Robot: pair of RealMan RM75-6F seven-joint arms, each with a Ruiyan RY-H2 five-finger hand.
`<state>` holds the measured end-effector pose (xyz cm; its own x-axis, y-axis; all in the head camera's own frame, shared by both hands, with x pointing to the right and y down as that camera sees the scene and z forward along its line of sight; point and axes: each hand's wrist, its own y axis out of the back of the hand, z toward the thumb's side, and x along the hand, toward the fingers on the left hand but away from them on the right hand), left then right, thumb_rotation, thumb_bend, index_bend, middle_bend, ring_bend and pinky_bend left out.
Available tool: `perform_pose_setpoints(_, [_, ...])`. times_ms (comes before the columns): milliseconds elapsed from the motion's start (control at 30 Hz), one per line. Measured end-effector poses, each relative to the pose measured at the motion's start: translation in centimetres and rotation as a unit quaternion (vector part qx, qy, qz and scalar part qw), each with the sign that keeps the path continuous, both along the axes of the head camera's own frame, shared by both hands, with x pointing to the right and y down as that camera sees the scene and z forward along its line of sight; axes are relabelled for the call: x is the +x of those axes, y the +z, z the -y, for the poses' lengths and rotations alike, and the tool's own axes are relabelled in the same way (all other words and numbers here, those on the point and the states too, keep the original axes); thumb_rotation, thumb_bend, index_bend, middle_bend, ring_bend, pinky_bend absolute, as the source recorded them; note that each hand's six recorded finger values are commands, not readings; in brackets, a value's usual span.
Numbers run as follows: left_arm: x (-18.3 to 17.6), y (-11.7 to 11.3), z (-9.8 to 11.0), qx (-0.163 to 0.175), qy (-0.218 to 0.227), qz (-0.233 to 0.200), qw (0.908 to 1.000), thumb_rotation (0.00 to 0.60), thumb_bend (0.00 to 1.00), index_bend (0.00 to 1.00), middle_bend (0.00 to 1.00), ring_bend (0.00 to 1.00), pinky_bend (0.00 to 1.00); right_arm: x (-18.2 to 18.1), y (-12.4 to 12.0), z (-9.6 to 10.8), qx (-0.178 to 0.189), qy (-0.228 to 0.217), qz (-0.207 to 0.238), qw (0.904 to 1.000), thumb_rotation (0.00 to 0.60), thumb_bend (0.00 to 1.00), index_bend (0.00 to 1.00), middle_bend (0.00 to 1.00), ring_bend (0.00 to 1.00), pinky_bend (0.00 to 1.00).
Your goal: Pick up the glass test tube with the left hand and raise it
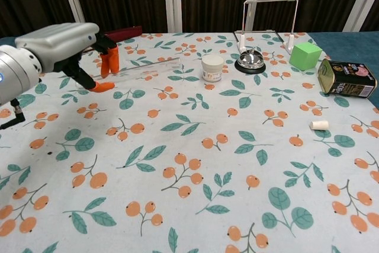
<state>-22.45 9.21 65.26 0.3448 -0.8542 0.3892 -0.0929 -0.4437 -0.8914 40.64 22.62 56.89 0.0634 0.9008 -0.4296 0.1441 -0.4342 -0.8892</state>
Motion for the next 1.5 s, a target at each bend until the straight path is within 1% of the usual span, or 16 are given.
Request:
perform_pose_setpoints(167, [-1.0, -2.0, 2.0, 0.023, -0.011, -0.022, 0.9994, 0.6, 0.68, 0.65, 0.67, 0.19, 0.02, -1.6, 0.8, 1.4, -0.012, -0.013, -0.004, 0.9998, 0.6, 0.31, 0.28, 0.0, 0.0, 0.0])
perform_pose_setpoints(267, [-1.3, -3.1, 3.0, 0.033, -0.011, -0.029, 0.999, 0.6, 0.68, 0.65, 0.67, 0.19, 0.02, -2.9, 1.5, 2.5, -0.027, -0.014, -0.001, 0.9995, 0.6, 0.31, 0.35, 0.02, 0.0, 0.0])
perform_pose_setpoints(333, [-1.5, -3.7, 3.5, 0.037, -0.008, -0.031, 0.9988, 0.6, 0.68, 0.65, 0.67, 0.19, 0.02, -3.7, 2.0, 3.2, -0.036, -0.015, -0.001, 0.9992, 0.6, 0.31, 0.38, 0.03, 0.0, 0.0])
perform_pose_setpoints(467, [-1.6, -4.5, 4.3, 0.04, -0.003, -0.038, 0.9985, 0.6, 0.68, 0.65, 0.67, 0.19, 0.02, -5.7, 3.3, 4.7, -0.059, -0.018, 0.001, 0.9981, 0.6, 0.31, 0.41, 0.04, 0.0, 0.0])
perform_pose_setpoints(600, [-1.9, -5.0, 4.7, 0.039, 0.002, -0.042, 0.9984, 0.6, 0.68, 0.65, 0.67, 0.19, 0.02, -7.2, 4.8, 5.5, -0.084, -0.014, -0.002, 0.9964, 0.6, 0.31, 0.45, 0.05, 0.0, 0.0])
perform_pose_setpoints(767, [-2.1, -5.2, 4.7, 0.036, 0.008, -0.046, 0.9983, 0.6, 0.68, 0.65, 0.67, 0.19, 0.02, -9.6, 7.3, 5.4, -0.116, -0.017, -0.007, 0.9931, 0.6, 0.31, 0.47, 0.06, 0.0, 0.0])
perform_pose_setpoints(900, [-2.2, -5.2, 4.6, 0.034, 0.014, -0.046, 0.9983, 0.6, 0.68, 0.65, 0.67, 0.19, 0.02, -10.6, 9.0, 4.9, -0.129, -0.019, -0.013, 0.9913, 0.6, 0.31, 0.47, 0.07, 0.0, 0.0])
perform_pose_setpoints(1033, [-2.3, -5.1, 4.6, 0.032, 0.018, -0.047, 0.9982, 0.6, 0.68, 0.65, 0.67, 0.19, 0.02, -11.0, 10.3, 4.8, -0.134, -0.015, -0.018, 0.9907, 0.6, 0.31, 0.46, 0.07, 0.0, 0.0])
perform_pose_setpoints(1167, [-2.2, -5.1, 4.6, 0.032, 0.023, -0.048, 0.9981, 0.6, 0.68, 0.65, 0.67, 0.19, 0.02, -11.2, 11.2, 5.1, -0.131, -0.005, -0.019, 0.9913, 0.6, 0.31, 0.44, 0.07, 0.0, 0.0])
perform_pose_setpoints(1267, [-2.1, -5.2, 4.8, 0.033, 0.025, -0.051, 0.9979, 0.6, 0.68, 0.65, 0.67, 0.19, 0.02, -11.6, 11.3, 5.8, -0.118, 0.001, -0.013, 0.993, 0.6, 0.31, 0.44, 0.07, 0.0, 0.0])
perform_pose_setpoints(1500, [-1.8, -5.2, 5.0, 0.035, 0.028, -0.052, 0.9976, 0.6, 0.68, 0.65, 0.67, 0.19, 0.02, -11.8, 11.7, 6.7, -0.105, -0.012, -0.023, 0.9942, 0.6, 0.31, 0.46, 0.07, 0.0, 0.0])
